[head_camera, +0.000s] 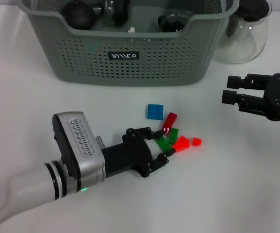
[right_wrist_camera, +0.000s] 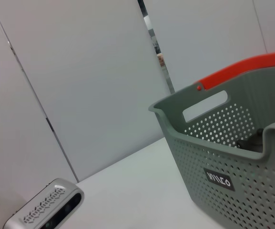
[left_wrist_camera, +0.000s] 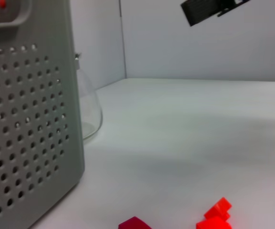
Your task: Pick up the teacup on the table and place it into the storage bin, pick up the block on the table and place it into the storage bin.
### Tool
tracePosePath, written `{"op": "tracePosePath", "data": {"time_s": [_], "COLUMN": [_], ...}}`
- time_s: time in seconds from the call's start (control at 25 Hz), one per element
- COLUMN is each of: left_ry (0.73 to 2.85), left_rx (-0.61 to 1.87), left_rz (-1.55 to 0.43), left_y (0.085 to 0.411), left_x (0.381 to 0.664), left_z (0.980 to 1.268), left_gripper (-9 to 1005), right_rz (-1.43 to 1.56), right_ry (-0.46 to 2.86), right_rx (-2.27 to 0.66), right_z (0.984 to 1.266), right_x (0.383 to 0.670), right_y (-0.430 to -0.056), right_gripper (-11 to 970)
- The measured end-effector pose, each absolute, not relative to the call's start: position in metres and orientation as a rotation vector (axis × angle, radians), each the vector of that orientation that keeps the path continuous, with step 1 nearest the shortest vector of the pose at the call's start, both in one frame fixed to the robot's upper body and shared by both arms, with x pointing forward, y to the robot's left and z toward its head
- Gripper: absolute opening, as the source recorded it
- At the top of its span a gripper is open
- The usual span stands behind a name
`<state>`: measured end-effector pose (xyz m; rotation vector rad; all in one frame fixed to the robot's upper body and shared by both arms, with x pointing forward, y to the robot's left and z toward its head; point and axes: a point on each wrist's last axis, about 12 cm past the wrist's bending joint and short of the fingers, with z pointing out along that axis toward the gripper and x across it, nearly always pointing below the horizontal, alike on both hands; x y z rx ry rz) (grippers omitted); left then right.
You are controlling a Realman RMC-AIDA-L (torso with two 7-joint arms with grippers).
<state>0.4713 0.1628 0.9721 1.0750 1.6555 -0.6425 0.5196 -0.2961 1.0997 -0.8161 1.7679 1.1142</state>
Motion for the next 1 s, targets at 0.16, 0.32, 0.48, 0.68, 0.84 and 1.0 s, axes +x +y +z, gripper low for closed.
{"op": "tracePosePath", "data": {"time_s": [0.16, 0.32, 0.48, 0.68, 0.84, 1.0], "left_ry": [1.643, 1.648, 1.644, 1.636, 1.63, 1.597], "left_rx": [1.093, 1.087, 1.074, 1.003, 0.939, 0.901], "left_rz": [-0.63, -0.627, -0.625, -0.652, -0.688, -0.728], "left_y": [0.162, 0.163, 0.169, 0.19, 0.213, 0.23], "left_x": [0.47, 0.47, 0.469, 0.471, 0.472, 0.472], "left_z": [0.972, 0.971, 0.972, 0.978, 0.986, 0.998], "left_gripper": [497, 460, 414, 419, 423, 427], "right_rz": [1.118, 1.119, 1.122, 1.122, 1.121, 1.119], "right_ry": [1.77, 1.77, 1.77, 1.772, 1.774, 1.776], "right_rx": [-0.813, -0.815, -0.815, -0.809, -0.802, -0.804], "right_z": [1.1, 1.1, 1.1, 1.1, 1.099, 1.099], "right_x": [0.52, 0.52, 0.52, 0.518, 0.517, 0.518], "right_y": [-0.296, -0.295, -0.296, -0.297, -0.298, -0.298], "right_gripper": [535, 535, 535, 535, 535, 535]}}
